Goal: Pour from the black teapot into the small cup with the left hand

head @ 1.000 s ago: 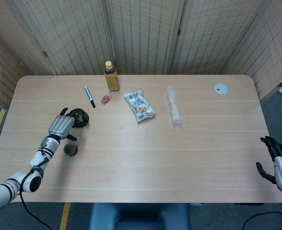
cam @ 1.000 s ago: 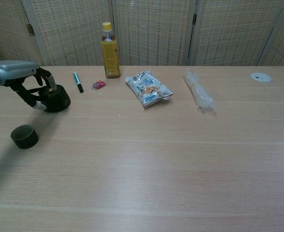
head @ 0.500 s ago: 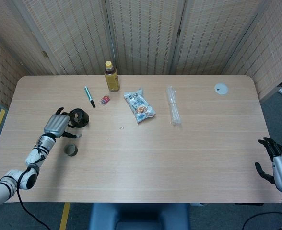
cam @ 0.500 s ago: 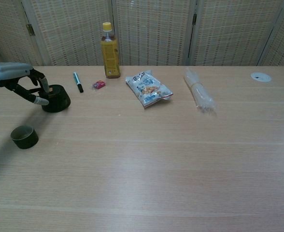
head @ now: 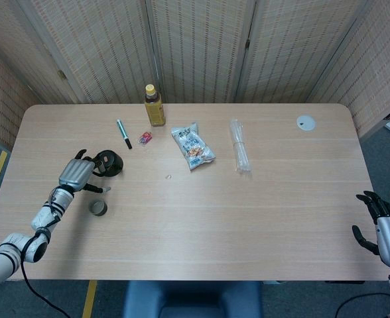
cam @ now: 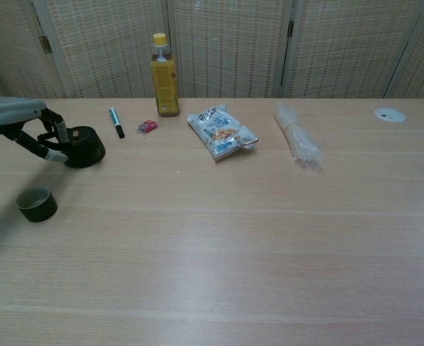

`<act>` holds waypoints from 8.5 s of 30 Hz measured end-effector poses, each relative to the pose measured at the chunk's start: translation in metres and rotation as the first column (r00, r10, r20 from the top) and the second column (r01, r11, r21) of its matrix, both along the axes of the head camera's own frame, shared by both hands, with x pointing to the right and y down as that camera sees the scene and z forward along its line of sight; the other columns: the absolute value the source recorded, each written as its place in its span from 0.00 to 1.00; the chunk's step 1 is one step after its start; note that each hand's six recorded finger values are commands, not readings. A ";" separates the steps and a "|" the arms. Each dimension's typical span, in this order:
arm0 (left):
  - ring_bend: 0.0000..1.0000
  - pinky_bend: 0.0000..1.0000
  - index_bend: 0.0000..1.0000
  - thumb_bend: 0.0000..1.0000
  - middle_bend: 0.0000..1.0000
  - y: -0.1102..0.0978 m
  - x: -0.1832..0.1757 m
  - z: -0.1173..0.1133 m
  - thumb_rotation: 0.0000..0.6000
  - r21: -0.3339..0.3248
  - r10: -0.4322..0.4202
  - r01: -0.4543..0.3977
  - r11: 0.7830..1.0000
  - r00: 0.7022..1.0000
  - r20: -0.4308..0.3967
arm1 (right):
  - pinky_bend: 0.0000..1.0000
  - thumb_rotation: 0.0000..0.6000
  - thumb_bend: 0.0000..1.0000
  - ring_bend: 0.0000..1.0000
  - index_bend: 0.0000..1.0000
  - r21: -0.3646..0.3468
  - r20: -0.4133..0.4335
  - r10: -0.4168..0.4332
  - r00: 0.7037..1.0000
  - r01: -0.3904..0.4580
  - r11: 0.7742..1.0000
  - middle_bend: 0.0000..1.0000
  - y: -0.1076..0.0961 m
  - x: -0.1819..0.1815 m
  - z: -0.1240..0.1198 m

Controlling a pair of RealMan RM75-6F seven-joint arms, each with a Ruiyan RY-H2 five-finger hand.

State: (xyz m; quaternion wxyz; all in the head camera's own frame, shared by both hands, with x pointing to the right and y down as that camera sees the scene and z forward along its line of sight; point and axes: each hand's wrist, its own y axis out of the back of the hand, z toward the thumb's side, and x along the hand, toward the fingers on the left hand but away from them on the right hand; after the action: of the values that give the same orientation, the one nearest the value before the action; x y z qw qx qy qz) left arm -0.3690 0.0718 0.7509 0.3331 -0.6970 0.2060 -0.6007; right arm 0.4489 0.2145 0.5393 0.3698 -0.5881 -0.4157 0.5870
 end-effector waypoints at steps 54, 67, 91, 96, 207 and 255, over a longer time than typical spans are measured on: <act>0.48 0.00 0.64 0.18 0.66 0.023 0.004 0.024 0.58 -0.061 0.029 -0.026 0.998 0.999 0.039 | 0.06 1.00 0.36 0.28 0.30 -0.017 0.000 0.030 1.000 -0.030 0.999 0.22 0.001 0.008 0.005; 0.67 0.00 0.84 0.18 0.85 0.018 0.007 0.024 0.57 -0.045 0.032 -0.030 0.999 0.999 0.036 | 0.06 1.00 0.36 0.29 0.28 -0.012 0.006 0.037 0.999 -0.036 0.999 0.24 0.000 0.008 0.006; 0.90 0.04 1.00 0.19 1.00 -0.013 0.013 0.017 0.78 -0.026 -0.103 0.102 0.994 0.993 -0.048 | 0.06 1.00 0.36 0.29 0.28 -0.024 0.008 0.058 0.998 -0.058 0.998 0.26 0.000 0.013 0.012; 0.91 0.07 1.00 0.19 1.00 -0.018 0.014 0.013 0.79 -0.019 -0.109 0.108 0.994 0.992 -0.059 | 0.06 1.00 0.36 0.29 0.28 -0.026 0.010 0.061 0.998 -0.061 0.998 0.26 0.000 0.014 0.014; 0.96 0.53 1.00 0.44 1.00 0.023 -0.023 -0.067 0.67 0.234 0.068 -0.082 0.969 0.995 0.067 | 0.06 1.00 0.36 0.29 0.28 0.000 0.042 -0.019 0.999 0.019 1.000 0.26 -0.022 -0.010 0.006; 0.96 0.54 1.00 0.50 1.00 0.054 -0.023 -0.061 0.74 0.268 0.148 -0.213 0.940 0.959 0.241 | 0.06 1.00 0.36 0.29 0.27 -0.016 0.051 -0.004 0.999 0.005 1.000 0.26 -0.020 -0.008 0.009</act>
State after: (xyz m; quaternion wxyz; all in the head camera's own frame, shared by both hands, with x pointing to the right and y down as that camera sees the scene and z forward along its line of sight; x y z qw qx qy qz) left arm -0.3923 0.1262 0.6896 0.5064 -0.5864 0.1892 -0.6032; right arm 0.4409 0.1946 0.5479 0.3557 -0.6067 -0.4192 0.5742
